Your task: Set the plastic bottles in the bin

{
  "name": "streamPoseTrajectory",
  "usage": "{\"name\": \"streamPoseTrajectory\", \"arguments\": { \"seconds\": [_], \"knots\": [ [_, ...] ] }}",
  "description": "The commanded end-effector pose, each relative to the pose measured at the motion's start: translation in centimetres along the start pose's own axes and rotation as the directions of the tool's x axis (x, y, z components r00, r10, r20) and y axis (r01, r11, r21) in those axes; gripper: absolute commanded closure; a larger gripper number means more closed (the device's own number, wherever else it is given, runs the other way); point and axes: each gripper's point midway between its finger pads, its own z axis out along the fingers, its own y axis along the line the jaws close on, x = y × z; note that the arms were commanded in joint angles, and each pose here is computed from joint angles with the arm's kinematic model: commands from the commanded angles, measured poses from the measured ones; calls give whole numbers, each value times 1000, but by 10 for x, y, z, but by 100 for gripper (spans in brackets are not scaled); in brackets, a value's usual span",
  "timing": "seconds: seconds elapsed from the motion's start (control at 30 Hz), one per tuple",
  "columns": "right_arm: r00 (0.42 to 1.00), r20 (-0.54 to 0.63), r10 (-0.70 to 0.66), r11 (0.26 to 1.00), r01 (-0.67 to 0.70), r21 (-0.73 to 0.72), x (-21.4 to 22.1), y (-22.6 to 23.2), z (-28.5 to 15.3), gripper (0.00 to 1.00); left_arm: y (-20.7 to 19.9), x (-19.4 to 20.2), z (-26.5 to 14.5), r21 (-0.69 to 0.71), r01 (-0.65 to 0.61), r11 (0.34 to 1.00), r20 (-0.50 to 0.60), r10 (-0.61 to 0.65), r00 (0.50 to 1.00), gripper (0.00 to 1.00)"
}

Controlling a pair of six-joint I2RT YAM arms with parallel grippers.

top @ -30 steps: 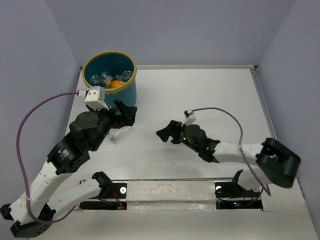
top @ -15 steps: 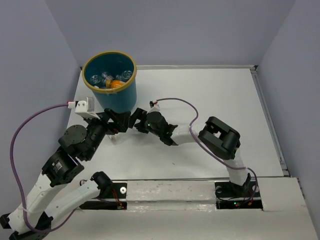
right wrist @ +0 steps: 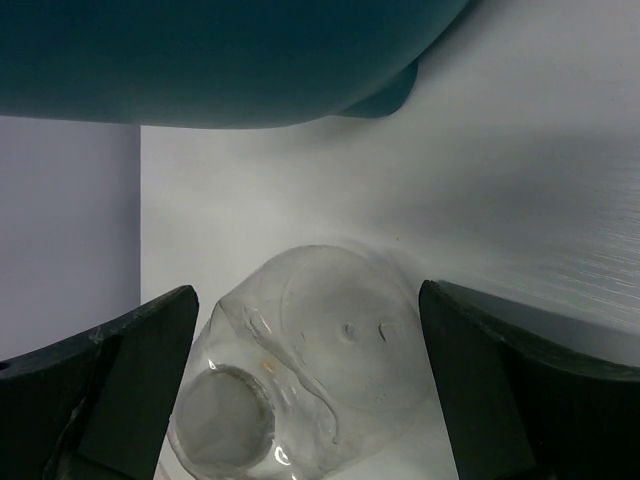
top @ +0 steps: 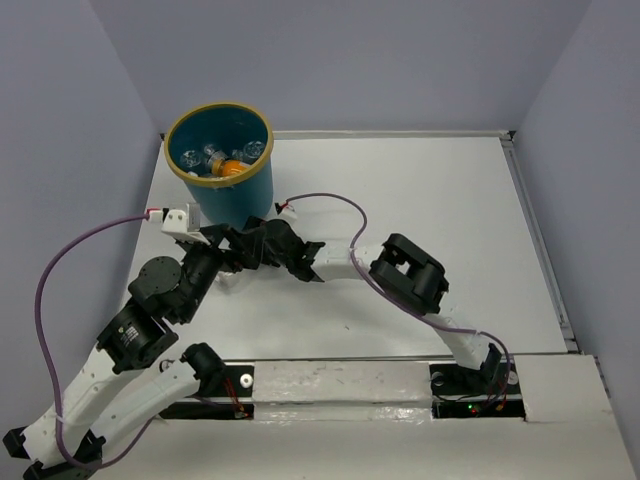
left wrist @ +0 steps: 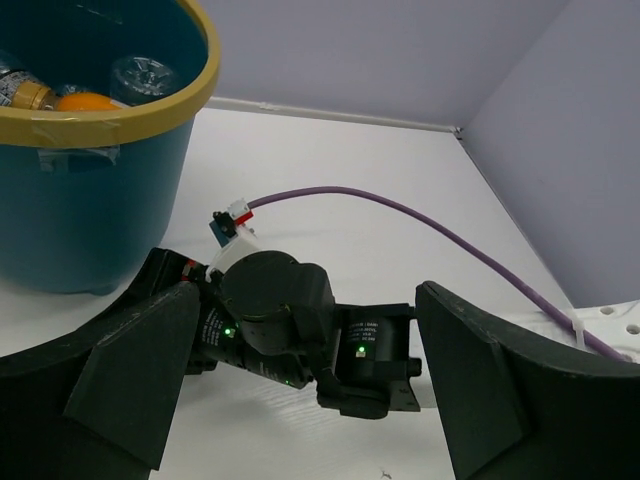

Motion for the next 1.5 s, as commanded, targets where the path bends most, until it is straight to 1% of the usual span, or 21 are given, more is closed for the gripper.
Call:
{"name": "streamPoseTrajectory", "arguments": {
  "seconds": [0.0, 0.1, 0.2, 0.37, 0.4, 0.5, 0.53, 0.6, 0.63, 0.7, 0.77, 0.8, 0.87, 0.93, 1.13, 1.23, 1.27, 1.3, 1.37, 1.43, 1.47],
  "knots": [
    [999, -17, -43, 995, 45, 86, 13, -16, 8, 4, 1, -11, -4, 13, 3, 1000, 73, -4, 997, 1],
    [998, -44, -45, 996, 48, 73, 24, -14, 10, 9, 7, -6, -6, 0, 6, 1000, 77, -6, 997, 1],
    [996, -64, -56, 995, 61, 79, 33, -18, 5, 9, 11, -3, -7, -15, 4, 1000, 72, -3, 997, 1],
    [995, -51, -91, 993, 95, 77, 31, -28, -7, 37, 15, -2, -7, -31, -1, 1000, 75, 3, 997, 1],
    [995, -27, -94, 994, 96, 50, 22, -17, -12, 46, 16, -2, -8, -34, -1, 999, 75, 4, 997, 1],
    [989, -10, -146, 988, 147, 52, 17, -25, -26, 52, 17, -1, -7, -40, -1, 999, 73, 4, 997, 1],
    [987, 0, -158, 986, 158, 43, 13, -22, -31, 60, 17, -1, -7, -41, -2, 999, 72, 5, 997, 1],
    [983, 29, -183, 983, 183, 7, 0, -8, -45, 67, 18, -1, -6, -46, -3, 999, 71, 6, 997, 1],
    [981, 28, -192, 981, 192, 25, -2, -20, -50, 72, 18, 0, -6, -48, -3, 999, 69, 6, 998, 1],
    [976, 58, -210, 978, 210, 13, -18, -15, -66, 73, 19, 1, -6, -54, -3, 999, 67, 7, 998, 1],
    [970, 61, -235, 971, 232, 50, -27, -37, -77, 78, 19, 2, -5, -58, -3, 998, 64, 7, 998, 1],
    [969, 81, -232, 972, 230, 40, -43, -34, -87, 80, 19, 2, -5, -59, -4, 998, 63, 8, 998, 1],
    [962, 68, -265, 963, 261, 62, -46, -51, -99, 81, 20, 3, -3, -63, -8, 998, 58, 12, 998, 1],
    [959, 77, -273, 962, 271, 43, -61, -48, -111, 86, 19, 3, -2, -65, -11, 998, 56, 15, 998, 1],
    [942, 82, -327, 945, 327, 8, -71, -39, -134, 92, 20, 6, 1, -75, -18, 997, 45, 21, 999, 1],
    [938, 90, -334, 942, 335, 1, -78, -35, -137, 92, 22, 6, 0, -83, -19, 996, 48, 23, 999, 1],
    [938, 79, -338, 941, 338, 6, -78, -36, -140, 86, 23, 6, 0, -86, -18, 996, 49, 22, 999, 1],
    [937, 66, -344, 939, 344, 12, -80, -39, -142, 62, 23, 5, 0, -87, -17, 996, 51, 21, 998, 1],
    [918, 5, -396, 918, 396, 33, -77, -41, -149, 30, 24, 6, 0, -90, -19, 996, 48, 23, 999, 1],
    [898, -85, -432, 901, 433, -4, -63, -41, -159, 13, 23, 8, 2, -88, -25, 996, 40, 29, 999, 1],
    [881, -129, -455, 891, 451, -58, -54, -36, -165, 11, 23, 8, 3, -90, -26, 996, 40, 29, 999, 1]
  ]
}}
